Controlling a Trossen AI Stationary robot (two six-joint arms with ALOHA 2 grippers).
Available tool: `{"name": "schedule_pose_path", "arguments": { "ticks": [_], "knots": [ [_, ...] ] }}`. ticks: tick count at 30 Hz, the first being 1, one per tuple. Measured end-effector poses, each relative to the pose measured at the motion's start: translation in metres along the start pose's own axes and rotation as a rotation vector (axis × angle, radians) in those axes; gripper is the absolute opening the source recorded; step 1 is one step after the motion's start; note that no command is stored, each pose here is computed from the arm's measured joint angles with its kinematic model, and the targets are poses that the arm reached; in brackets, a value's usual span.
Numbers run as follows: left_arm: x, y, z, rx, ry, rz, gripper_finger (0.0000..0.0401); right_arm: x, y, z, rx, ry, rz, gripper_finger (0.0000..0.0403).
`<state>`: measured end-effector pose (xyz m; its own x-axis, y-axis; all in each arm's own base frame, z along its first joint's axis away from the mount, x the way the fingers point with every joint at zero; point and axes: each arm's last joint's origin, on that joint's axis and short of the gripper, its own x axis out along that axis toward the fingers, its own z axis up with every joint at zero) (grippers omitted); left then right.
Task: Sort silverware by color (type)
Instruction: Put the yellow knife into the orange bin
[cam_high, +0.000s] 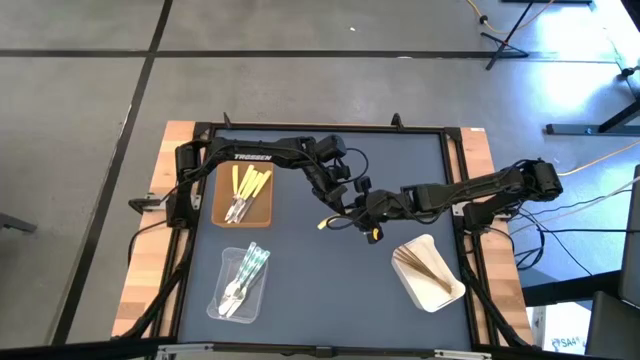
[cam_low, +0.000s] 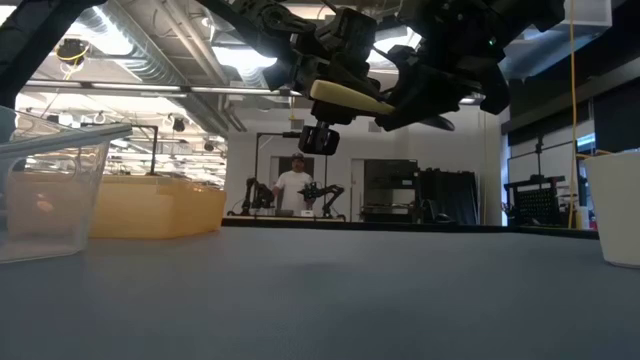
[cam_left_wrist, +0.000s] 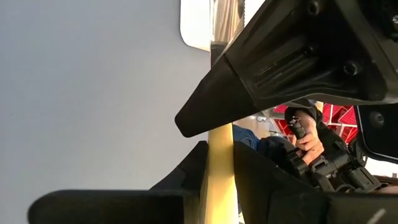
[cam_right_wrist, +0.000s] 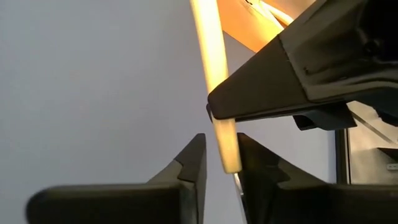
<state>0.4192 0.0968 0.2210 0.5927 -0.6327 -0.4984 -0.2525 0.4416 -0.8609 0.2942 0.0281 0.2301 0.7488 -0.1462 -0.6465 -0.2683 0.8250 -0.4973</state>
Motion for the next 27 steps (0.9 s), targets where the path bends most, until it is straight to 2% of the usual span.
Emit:
{"name": "schedule_pose_path", "arguments": {
  "ticks": [10,20,27],
  "knots": [
    [0.0,0.0,0.0,0.006,-0.01,0.01,0.008,0.0,0.0,0.0,0.001,0.0,0.001,0.0009],
    [0.0,0.001,0.001,0.044,-0.025,0.032,0.0122,0.0,0.0,0.0,0.001,-0.001,0.006,0.0005],
    [-0.012,0.007,0.007,0.046,-0.042,0.021,0.0129,0.0,0.001,0.0,0.0,-0.01,0.04,0.0006]
  ]
}}
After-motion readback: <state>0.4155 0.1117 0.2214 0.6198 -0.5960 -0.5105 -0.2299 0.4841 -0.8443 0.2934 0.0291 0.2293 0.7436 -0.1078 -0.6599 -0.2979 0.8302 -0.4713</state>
